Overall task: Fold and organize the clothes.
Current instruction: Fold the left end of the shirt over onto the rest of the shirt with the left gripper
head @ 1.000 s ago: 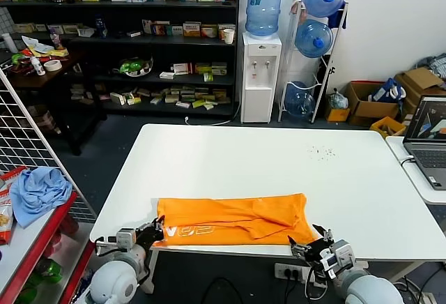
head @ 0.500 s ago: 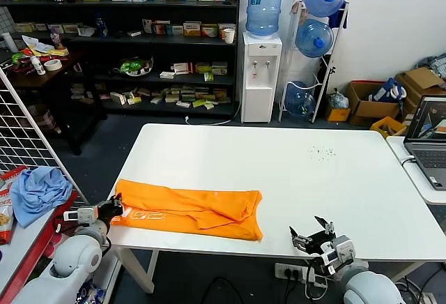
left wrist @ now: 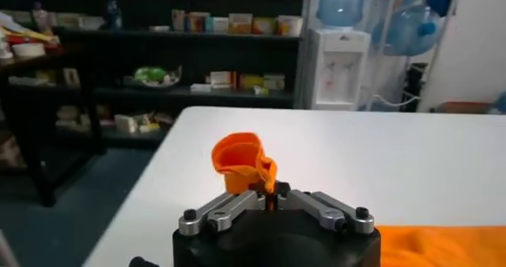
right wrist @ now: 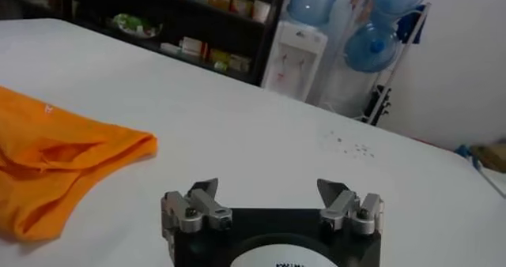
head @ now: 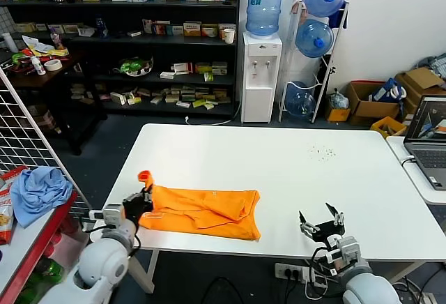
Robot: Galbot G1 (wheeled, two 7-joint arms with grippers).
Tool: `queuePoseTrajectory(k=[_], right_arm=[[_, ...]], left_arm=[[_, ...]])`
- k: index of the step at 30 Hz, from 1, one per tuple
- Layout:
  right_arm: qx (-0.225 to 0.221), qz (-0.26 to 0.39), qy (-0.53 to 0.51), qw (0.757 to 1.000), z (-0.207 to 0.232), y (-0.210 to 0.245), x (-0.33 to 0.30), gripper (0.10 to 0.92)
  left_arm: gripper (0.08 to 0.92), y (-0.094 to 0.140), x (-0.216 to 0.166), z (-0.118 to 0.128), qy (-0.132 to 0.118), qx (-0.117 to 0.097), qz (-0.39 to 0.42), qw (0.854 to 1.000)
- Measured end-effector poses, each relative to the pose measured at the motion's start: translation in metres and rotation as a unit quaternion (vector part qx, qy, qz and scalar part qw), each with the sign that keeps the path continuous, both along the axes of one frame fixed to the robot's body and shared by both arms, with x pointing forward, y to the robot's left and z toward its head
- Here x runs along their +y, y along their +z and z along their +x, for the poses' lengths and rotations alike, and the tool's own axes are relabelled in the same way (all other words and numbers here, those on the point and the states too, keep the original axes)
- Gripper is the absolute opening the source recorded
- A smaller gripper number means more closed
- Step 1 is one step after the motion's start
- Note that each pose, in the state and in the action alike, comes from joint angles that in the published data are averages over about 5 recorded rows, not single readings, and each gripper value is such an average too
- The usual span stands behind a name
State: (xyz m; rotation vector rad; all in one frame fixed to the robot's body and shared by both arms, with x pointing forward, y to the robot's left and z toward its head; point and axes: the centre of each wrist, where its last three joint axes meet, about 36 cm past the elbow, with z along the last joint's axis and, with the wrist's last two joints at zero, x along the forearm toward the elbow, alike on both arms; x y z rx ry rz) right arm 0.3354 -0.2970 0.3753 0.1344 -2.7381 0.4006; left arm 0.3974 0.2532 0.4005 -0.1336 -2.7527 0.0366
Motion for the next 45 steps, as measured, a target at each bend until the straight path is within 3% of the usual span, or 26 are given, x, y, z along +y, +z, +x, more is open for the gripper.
queuePoseTrajectory(k=[10,19,25,37,45], right_arm=[[-0.019,-0.004,-0.022,1.000,-0.004,-0.008,-0.008,0.823],[-0.022,-0.005,-0.030,0.999,-0.005,-0.013,-0.009,0.823],[-0.024,-0.004,-0.033,0.999,-0.004,-0.014,-0.008,0.823],[-0.024,-0.003,-0.029,0.999,0.001,-0.013,-0.003,0.823],[-0.023,-0.004,-0.024,0.999,0.003,-0.012,-0.002,0.823]], left_arm=[[0.125,-0.021,-0.086,-0.017,-0.065,0.009,-0.051,0.997],[0.125,-0.034,-0.152,-0.019,-0.096,0.019,-0.084,0.992],[0.134,-0.037,-0.185,-0.014,-0.114,0.016,-0.099,0.988],[0.450,-0.047,-0.205,-0.009,-0.128,-0.004,-0.139,0.982],[0.684,-0.043,-0.172,-0.013,-0.110,-0.032,-0.158,0.981]])
